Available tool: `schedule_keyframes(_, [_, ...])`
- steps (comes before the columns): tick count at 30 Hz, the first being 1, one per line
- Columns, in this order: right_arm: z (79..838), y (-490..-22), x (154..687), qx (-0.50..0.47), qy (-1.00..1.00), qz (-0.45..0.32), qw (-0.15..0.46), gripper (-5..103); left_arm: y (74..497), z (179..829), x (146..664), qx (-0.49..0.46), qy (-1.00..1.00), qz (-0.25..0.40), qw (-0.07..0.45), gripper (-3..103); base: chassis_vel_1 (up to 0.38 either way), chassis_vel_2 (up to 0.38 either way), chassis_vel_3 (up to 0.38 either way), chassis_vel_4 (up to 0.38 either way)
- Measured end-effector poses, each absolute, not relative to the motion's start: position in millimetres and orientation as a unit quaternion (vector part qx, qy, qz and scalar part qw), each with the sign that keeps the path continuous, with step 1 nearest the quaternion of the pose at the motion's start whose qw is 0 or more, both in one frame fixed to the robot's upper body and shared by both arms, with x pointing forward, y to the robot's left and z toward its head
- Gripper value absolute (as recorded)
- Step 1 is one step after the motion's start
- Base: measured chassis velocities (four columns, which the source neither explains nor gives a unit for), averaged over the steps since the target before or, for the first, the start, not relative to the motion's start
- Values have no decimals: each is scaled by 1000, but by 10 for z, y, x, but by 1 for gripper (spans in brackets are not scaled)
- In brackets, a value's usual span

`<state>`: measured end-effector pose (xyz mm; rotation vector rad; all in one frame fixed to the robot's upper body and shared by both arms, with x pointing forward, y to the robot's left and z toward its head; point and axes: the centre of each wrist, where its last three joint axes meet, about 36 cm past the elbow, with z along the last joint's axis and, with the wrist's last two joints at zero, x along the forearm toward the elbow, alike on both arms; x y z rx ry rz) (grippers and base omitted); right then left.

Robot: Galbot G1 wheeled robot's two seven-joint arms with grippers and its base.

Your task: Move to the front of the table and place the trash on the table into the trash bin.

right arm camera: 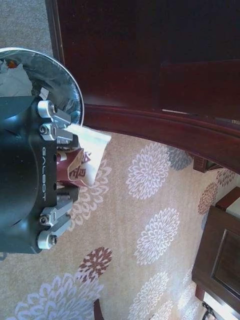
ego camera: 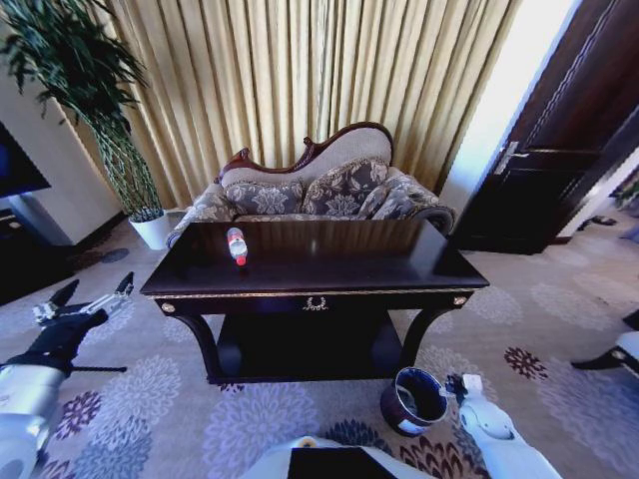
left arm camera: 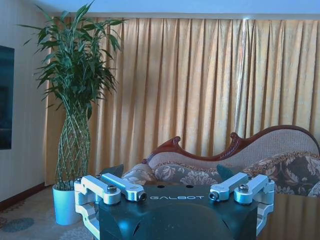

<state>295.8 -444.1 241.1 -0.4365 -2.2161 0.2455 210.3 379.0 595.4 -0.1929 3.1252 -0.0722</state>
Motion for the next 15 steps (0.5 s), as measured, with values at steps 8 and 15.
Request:
schedule_keyframes(8, [2432, -4419, 2968, -173, -887, 97, 418, 71, 3789, 5955, 2106, -61, 998, -23, 6, 100, 0, 0, 0, 0])
schedule_keyframes(15, [2427, -4388, 2934, -171, -887, 97, 419, 97, 3791, 5957, 2104, -61, 998, -23, 6, 100, 0, 0, 0, 0])
